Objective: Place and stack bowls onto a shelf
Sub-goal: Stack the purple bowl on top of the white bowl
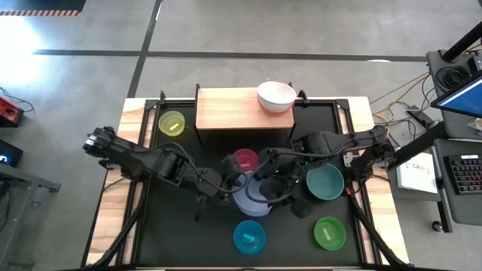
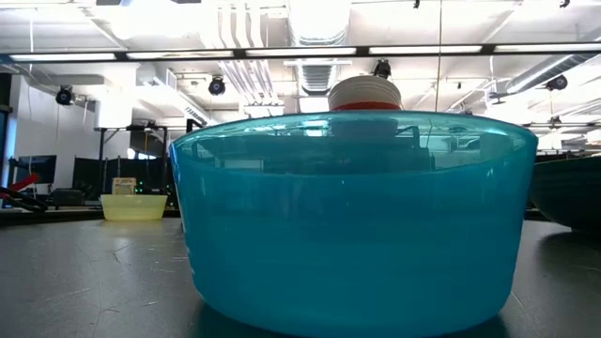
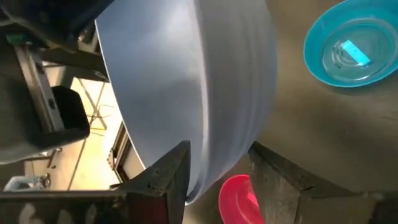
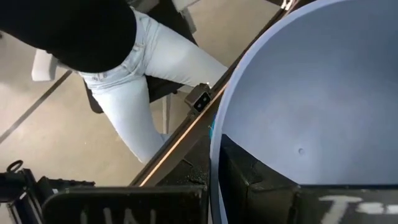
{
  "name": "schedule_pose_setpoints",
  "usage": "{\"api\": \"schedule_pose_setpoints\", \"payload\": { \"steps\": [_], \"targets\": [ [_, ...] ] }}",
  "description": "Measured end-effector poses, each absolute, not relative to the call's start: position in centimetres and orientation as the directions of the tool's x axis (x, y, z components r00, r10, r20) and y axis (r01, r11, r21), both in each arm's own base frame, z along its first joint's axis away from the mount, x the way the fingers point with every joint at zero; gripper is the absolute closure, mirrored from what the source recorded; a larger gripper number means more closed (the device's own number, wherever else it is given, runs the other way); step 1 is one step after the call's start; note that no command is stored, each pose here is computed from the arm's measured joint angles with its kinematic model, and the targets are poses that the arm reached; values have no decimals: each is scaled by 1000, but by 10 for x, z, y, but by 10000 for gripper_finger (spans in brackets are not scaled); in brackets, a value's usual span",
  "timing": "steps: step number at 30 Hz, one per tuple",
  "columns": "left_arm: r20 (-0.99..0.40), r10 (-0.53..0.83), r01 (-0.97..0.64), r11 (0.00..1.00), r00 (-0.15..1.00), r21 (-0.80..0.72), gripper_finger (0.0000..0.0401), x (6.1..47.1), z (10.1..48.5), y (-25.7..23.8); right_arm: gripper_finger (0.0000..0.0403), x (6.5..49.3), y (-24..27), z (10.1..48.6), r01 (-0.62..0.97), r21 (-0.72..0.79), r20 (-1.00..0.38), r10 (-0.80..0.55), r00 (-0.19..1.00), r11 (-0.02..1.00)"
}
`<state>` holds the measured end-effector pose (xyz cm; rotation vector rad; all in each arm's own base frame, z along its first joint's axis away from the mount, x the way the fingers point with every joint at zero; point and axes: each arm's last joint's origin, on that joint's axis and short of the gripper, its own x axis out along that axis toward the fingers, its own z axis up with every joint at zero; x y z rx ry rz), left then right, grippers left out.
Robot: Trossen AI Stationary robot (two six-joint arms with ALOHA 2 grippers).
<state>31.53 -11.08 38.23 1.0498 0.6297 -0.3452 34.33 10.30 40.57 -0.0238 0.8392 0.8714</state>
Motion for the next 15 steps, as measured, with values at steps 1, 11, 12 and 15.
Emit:
{"api": "schedule_pose_setpoints", "payload": {
  "steps": [1,11,12,15],
  "targets": [
    [-637,33,547,479,770,686,265,314,384,-110,394,342,103,408,-683,302,-656,665,358,665],
    [-657,86,495,587,749,641,266,305,397,-105,395,331,98,436,-651,328,-606,681,411,685],
    [-653,92,489,587,752,645,266,305,399,-104,395,330,97,437,-646,322,-612,673,416,692],
    [-674,129,491,589,728,642,266,301,399,-102,395,324,94,434,-597,269,-698,580,420,756]
  ]
}}
